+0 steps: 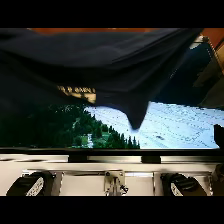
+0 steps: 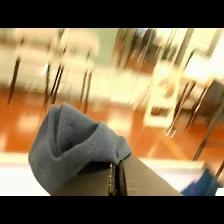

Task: Fold the shirts.

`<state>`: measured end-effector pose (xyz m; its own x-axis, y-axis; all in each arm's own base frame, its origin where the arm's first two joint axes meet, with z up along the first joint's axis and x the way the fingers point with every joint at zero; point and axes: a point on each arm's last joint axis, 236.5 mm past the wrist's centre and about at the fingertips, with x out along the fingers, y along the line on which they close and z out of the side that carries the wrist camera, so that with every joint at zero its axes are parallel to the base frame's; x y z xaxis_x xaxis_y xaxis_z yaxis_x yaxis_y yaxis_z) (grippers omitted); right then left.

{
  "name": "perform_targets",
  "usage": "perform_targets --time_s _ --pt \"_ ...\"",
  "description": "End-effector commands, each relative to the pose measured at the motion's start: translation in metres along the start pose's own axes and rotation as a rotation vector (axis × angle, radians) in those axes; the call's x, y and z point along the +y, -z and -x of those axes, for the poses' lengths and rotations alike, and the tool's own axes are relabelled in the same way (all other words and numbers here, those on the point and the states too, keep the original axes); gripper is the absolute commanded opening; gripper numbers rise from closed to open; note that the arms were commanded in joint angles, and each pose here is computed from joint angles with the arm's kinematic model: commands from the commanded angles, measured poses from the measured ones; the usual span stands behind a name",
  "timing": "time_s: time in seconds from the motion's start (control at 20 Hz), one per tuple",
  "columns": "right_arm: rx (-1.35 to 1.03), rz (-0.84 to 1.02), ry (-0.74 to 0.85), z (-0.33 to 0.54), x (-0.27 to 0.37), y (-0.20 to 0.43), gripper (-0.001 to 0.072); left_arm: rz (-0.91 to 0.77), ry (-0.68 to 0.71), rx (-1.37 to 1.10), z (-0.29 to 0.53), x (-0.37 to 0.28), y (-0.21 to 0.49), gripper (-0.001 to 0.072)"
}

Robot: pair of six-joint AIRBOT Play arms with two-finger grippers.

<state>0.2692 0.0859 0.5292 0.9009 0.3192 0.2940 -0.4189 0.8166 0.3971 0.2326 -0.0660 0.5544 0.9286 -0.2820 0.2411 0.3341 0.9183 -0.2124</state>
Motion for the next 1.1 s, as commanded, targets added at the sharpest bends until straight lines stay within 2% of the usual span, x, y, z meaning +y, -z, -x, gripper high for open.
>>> perform_targets --time_s 0.0,0.15,0.3,0.5,0.65,0.75,0.9,1.05 --pt "-0.154 0.021 -0.070 0.015 0.026 -0.050 0.0068 0.011 0.062 -0.149 0.030 -0.027 -0.042 0.0036" --pt "-0.232 0.033 -0.090 0.022 0.033 -0.070 0.0068 0.005 0.068 -0.146 0.038 -0.031 -0.042 0.0036" --pt "-0.187 0.034 -0.080 0.019 0.030 -0.060 0.0068 0.004 0.069 -0.165 0.040 -0.032 -0.047 0.0036" --pt "-0.013 0.092 0.002 0.014 0.010 -0.019 0.0068 0.035 0.063 -0.211 0.018 -0.020 -0.055 0.0035" --pt "0.127 0.129 0.078 0.013 -0.011 0.014 0.0068 0.126 0.131 -0.239 -0.023 -0.014 -0.053 0.0035" --pt "0.308 0.120 0.139 0.007 -0.032 0.059 0.0068 0.138 0.157 -0.279 -0.063 -0.002 -0.048 0.0035" --pt "0.669 0.090 0.281 0.001 -0.083 0.153 0.0068 0.173 0.156 -0.162 -0.143 0.014 0.017 0.0035" --pt "0.967 0.114 0.436 -0.004 -0.144 0.234 0.0068 0.203 0.215 0.072 -0.223 -0.006 0.139 0.0036"
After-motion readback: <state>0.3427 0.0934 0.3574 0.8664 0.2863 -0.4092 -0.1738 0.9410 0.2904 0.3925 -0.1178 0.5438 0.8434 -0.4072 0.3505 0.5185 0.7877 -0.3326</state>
